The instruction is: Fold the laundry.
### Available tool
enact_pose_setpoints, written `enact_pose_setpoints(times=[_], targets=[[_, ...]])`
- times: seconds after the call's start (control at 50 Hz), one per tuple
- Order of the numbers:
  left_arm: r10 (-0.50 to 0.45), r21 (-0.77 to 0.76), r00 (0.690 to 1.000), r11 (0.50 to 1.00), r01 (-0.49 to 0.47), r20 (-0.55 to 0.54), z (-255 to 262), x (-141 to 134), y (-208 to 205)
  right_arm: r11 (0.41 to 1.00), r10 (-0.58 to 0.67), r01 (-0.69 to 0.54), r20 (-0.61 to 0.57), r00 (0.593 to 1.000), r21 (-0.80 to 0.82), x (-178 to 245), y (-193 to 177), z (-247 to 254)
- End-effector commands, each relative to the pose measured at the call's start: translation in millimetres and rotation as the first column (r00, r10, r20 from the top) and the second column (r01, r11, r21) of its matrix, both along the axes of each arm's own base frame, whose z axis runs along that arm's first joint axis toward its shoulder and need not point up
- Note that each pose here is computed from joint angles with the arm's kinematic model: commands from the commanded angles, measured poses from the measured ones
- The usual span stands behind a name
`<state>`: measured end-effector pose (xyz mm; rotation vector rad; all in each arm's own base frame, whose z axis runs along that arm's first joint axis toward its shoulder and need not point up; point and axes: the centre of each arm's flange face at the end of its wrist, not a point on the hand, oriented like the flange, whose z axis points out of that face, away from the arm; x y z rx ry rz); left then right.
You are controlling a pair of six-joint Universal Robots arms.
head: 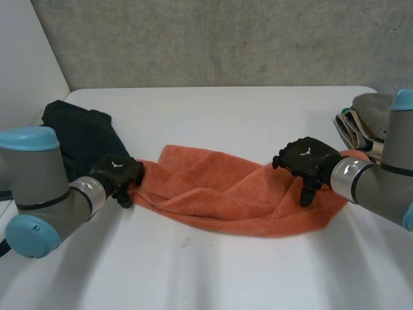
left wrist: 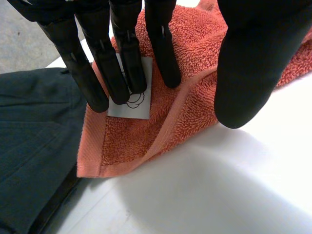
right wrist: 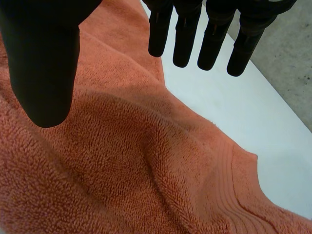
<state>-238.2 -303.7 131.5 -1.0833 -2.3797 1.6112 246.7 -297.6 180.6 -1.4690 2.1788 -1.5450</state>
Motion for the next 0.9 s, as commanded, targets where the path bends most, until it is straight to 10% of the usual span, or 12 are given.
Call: enact_pose_setpoints(times=[0.02,0.36,0.58,0.9], targets=[[-0.006,0.004,1.0,1.0,0.006,0.01,-7.3,-4.7,-3.8,1.0,-0.014,0.014,0.002,1.0,0.001,-4.9,-2.8,-3.6],[0.02,-0.077,0.999,0.997,-0.017,0.048,6.2,-7.4,-11.2,0.998,-0.031,0.032,0.017,0.999,-0.063,-9.3,-16.8,11.2],[-0.058,-0.412,0.989,0.911,-0.002,-0.133,154.8,-16.4,31.8,0.971,0.178,-0.164,0.066,0.982,-0.175,29.5,-30.8,51.1],[-0.179,-0.532,0.973,0.844,0.076,-0.146,180.4,-11.9,80.5,0.941,0.331,-0.337,-0.139,0.933,-0.022,71.8,-37.2,-39.2]])
